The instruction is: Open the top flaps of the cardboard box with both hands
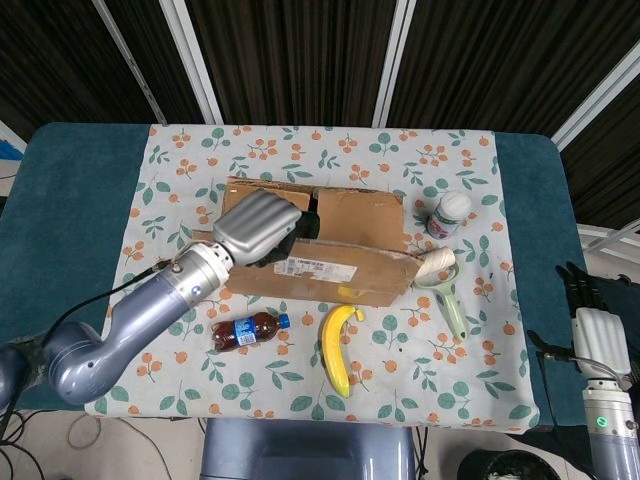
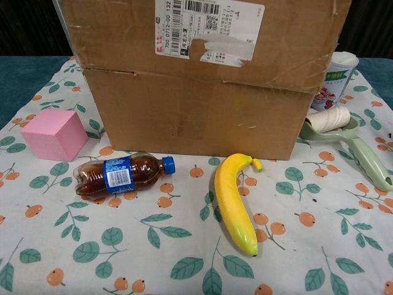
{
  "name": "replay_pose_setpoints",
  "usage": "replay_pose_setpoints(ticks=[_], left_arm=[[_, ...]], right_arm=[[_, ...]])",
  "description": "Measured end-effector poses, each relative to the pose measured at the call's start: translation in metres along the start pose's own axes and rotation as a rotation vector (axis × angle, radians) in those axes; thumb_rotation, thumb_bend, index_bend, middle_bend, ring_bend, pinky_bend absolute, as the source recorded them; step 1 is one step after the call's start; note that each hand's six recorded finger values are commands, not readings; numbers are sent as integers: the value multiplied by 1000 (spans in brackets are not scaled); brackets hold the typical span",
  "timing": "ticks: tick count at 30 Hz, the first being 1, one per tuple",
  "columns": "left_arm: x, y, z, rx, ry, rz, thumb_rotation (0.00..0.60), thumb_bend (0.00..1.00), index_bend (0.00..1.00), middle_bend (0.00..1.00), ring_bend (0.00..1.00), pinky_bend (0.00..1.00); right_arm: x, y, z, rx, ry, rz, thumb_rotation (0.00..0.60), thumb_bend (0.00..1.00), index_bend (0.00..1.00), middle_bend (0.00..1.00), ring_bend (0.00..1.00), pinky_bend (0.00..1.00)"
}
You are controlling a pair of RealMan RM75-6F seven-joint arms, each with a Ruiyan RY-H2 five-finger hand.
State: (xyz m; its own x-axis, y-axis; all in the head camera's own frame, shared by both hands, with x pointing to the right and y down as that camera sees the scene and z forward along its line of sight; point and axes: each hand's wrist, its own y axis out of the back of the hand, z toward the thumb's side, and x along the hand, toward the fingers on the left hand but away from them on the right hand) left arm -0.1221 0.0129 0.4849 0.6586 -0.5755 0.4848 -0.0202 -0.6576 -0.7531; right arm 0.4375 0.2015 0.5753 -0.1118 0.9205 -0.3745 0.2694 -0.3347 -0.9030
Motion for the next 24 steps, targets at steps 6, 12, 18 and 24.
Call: replay_pose_setpoints(ticks=[6,12,18,24], left_arm=[[-23,-1,15,-19,-35,-32,600,988,449,560,489,532],[-43,-19,14,-52,-39,-100,600,978,445,556,489,532],[-50,-27,5,-58,-23,-98,600,730,407,496,447,508],[-58,-16,-20,-48,45,43,600,289,249,191,196,267]], right_arm=[[0,0,0,12,-2,-1,600,243,0,0,31,233],[0,1,0,12,-4,-4,600,242,0,0,30,233],[1,1,0,14,-4,-6,600,242,0,0,30,233],[0,2,-1,13,-7,-8,600,242,0,0,30,233]])
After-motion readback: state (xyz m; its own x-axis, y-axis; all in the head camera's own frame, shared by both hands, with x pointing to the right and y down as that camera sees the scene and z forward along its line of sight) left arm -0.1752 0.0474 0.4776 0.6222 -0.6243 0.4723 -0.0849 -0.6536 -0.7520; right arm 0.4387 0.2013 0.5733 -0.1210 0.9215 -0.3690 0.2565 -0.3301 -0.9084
